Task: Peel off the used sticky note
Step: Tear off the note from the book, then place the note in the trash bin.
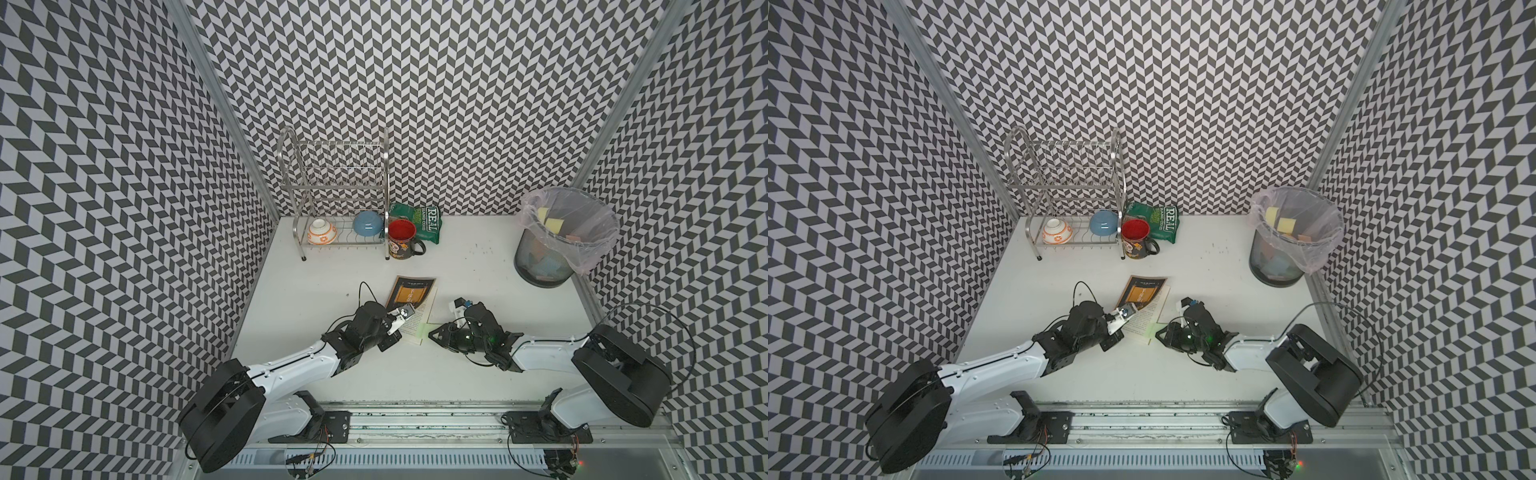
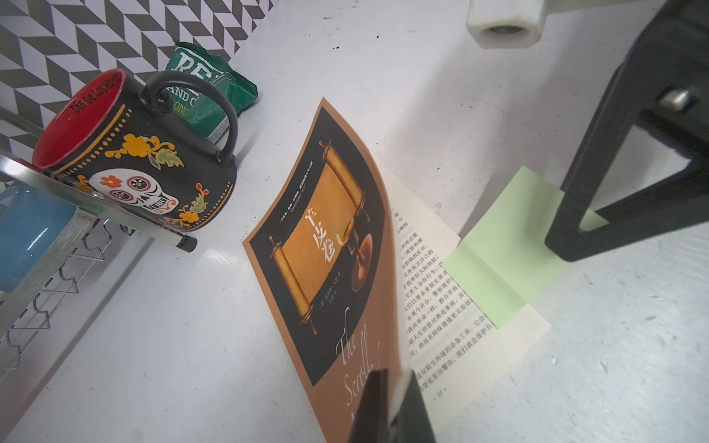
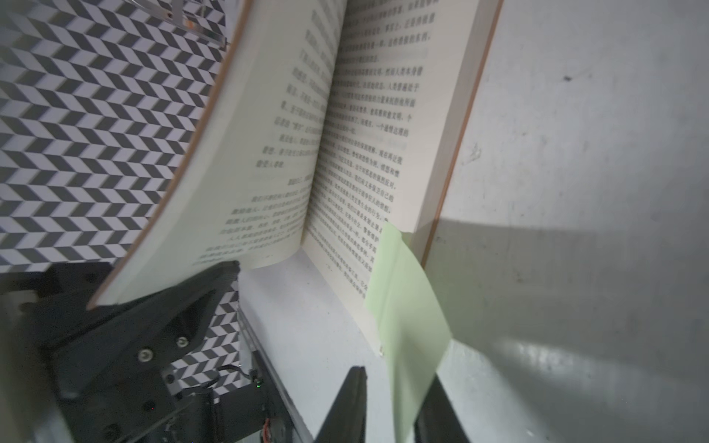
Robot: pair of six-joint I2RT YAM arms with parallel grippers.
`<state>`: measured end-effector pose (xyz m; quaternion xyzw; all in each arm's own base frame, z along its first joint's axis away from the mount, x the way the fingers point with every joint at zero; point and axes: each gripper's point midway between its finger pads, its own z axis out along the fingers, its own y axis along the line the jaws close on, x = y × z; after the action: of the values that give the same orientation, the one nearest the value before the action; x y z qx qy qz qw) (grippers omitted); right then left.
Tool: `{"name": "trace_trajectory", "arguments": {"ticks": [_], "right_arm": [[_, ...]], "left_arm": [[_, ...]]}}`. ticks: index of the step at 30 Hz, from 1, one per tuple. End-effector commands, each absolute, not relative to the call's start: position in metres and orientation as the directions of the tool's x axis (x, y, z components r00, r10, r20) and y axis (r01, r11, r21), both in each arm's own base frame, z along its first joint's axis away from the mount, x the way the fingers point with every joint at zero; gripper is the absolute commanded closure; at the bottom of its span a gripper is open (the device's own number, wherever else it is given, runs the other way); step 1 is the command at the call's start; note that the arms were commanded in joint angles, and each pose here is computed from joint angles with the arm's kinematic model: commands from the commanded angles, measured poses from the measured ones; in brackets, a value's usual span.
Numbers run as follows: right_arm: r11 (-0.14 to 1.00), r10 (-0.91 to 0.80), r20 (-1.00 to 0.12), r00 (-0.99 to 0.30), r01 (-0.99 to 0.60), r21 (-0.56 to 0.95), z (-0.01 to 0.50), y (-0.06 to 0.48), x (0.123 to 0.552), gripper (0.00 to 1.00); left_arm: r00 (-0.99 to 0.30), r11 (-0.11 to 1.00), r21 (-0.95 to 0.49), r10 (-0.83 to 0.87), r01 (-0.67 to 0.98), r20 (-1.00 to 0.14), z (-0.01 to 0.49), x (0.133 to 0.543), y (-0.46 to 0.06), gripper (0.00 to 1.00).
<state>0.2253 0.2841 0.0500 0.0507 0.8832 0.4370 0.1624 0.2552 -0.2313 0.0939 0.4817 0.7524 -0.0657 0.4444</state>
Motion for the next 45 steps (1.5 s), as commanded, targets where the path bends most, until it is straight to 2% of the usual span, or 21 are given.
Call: {"name": "trace_trajectory", "arguments": {"ticks": [1, 3, 10, 22, 28, 29, 32, 33, 35, 38, 42, 45], "right_arm": [[0.605, 0.254, -0.303, -0.918, -0.093, 0.79, 0.062, 0.287, 0.237, 0.92], [0.615, 0.257, -0.305, -0.917, -0.089, 0.784, 0.061, 0.285, 0.238, 1.0], [0.656, 0.267, -0.319, -0.909, -0.071, 0.751, 0.062, 0.266, 0.242, 1.0], [0.739, 0.342, -0.369, -0.865, 0.005, 0.674, 0.078, 0.192, 0.253, 1.0], [0.749, 0.374, -0.499, -0.782, -0.062, 0.66, 0.145, 0.175, 0.268, 1.0], [0.757, 0.388, -0.533, -0.752, -0.07, 0.65, 0.164, 0.17, 0.272, 1.0], [0.776, 0.432, -0.638, -0.637, -0.098, 0.623, 0.224, 0.152, 0.284, 1.0], [0.777, 0.448, -0.663, -0.6, -0.106, 0.621, 0.245, 0.145, 0.288, 1.0], [0.786, 0.464, -0.694, -0.55, -0.106, 0.609, 0.277, 0.133, 0.294, 1.0], [0.805, 0.479, -0.735, -0.48, -0.094, 0.586, 0.319, 0.115, 0.307, 1.0], [0.825, 0.507, -0.773, -0.382, -0.044, 0.563, 0.364, 0.086, 0.328, 1.0], [0.83, 0.533, -0.785, -0.314, 0.015, 0.558, 0.386, 0.057, 0.351, 1.0]], "left_arm": [[-0.148, 0.526, 0.313, 0.661, 0.79, -0.736, 0.092, 0.253, -0.231, 1.0], [-0.148, 0.526, 0.313, 0.661, 0.791, -0.736, 0.093, 0.253, -0.231, 1.0], [-0.154, 0.524, 0.313, 0.668, 0.792, -0.728, 0.09, 0.253, -0.229, 1.0], [-0.153, 0.519, 0.304, 0.664, 0.799, -0.732, 0.09, 0.252, -0.231, 1.0], [-0.145, 0.46, 0.244, 0.66, 0.854, -0.737, 0.092, 0.238, -0.242, 0.99], [-0.139, 0.443, 0.231, 0.659, 0.866, -0.739, 0.093, 0.235, -0.245, 0.91], [-0.116, 0.385, 0.191, 0.646, 0.903, -0.754, 0.102, 0.222, -0.253, 0.36], [-0.101, 0.361, 0.185, 0.644, 0.914, -0.759, 0.108, 0.22, -0.257, 0.25], [-0.098, 0.333, 0.166, 0.649, 0.928, -0.754, 0.121, 0.219, -0.26, 0.17], [-0.109, 0.331, 0.135, 0.624, 0.934, -0.774, 0.152, 0.231, -0.259, 0.11], [-0.161, 0.44, 0.112, 0.536, 0.891, -0.828, 0.195, 0.271, -0.237, 0.1], [-0.248, 0.553, 0.058, 0.461, 0.831, -0.852, 0.208, 0.304, -0.208, 0.11]]}}
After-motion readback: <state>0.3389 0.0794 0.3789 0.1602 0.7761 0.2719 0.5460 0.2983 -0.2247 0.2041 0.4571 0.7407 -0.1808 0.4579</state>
